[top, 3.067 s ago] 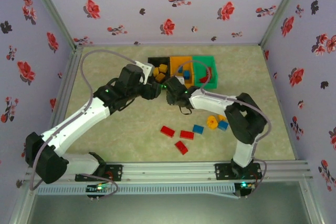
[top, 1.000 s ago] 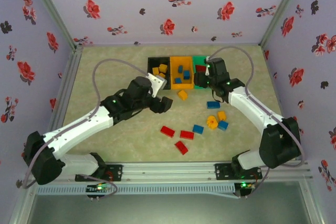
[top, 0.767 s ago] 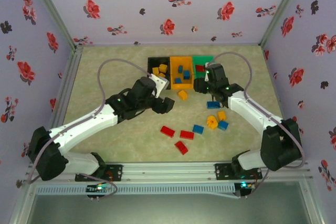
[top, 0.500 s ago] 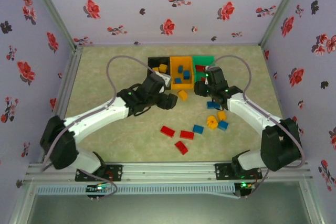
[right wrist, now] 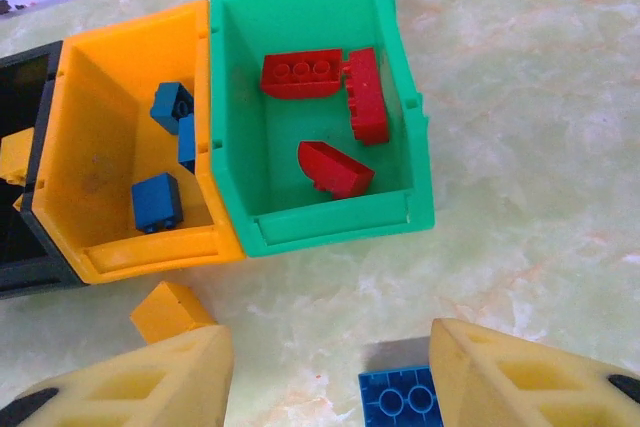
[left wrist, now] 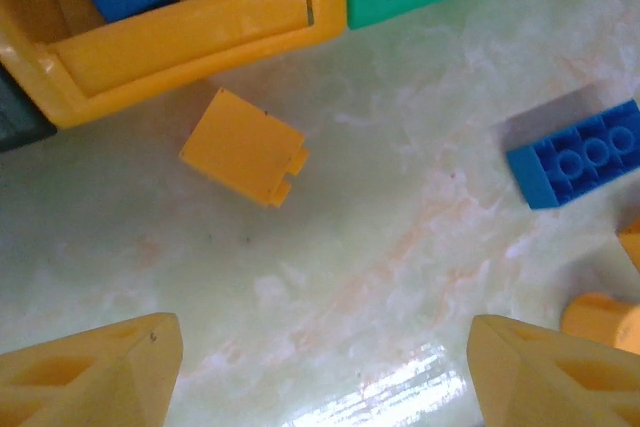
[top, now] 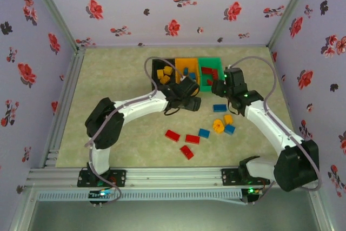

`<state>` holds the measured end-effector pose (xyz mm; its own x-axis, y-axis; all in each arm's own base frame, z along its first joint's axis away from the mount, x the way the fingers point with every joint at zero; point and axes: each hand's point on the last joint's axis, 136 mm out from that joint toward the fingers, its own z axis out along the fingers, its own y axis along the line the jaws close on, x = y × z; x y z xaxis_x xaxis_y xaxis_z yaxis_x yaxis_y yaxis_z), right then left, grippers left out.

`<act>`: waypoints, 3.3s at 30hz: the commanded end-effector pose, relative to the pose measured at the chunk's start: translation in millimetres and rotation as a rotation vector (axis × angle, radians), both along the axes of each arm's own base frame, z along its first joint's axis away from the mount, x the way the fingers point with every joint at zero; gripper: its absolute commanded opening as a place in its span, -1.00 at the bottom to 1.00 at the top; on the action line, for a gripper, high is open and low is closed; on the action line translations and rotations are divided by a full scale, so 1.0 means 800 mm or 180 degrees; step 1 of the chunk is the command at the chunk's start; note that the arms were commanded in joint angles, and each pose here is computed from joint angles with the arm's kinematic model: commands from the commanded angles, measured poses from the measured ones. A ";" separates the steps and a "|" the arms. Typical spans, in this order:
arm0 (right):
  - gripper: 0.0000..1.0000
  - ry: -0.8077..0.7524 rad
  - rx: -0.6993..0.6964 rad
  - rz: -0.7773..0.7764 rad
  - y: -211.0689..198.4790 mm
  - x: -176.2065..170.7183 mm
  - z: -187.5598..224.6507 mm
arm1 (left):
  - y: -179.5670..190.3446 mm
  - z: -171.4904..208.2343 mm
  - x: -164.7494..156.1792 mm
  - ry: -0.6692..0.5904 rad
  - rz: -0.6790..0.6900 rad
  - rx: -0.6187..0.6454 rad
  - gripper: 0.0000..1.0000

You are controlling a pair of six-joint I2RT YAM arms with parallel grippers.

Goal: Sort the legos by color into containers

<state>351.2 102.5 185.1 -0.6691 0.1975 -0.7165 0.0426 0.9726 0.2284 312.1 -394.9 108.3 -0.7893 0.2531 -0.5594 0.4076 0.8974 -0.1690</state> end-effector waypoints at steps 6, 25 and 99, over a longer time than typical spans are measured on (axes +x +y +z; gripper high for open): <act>0.11 0.0105 -0.0115 -0.0083 -0.021 -0.020 -0.007 | -0.002 -0.038 0.017 -0.0290 -0.0363 0.0428 0.52; 0.07 0.0087 -0.0054 -0.0114 -0.025 -0.036 -0.003 | 0.002 -0.068 0.062 -0.0781 -0.0505 0.0769 0.56; 0.04 0.0011 -0.0127 -0.0218 -0.043 -0.059 0.017 | -0.016 -0.086 0.086 -0.0578 -0.0589 0.0642 0.21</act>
<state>306.9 75.2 199.2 -0.6618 0.2044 -0.7213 0.0838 0.9763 0.1997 378.2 -407.6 47.1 -0.5924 0.5108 -0.6231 0.5801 0.8071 0.1102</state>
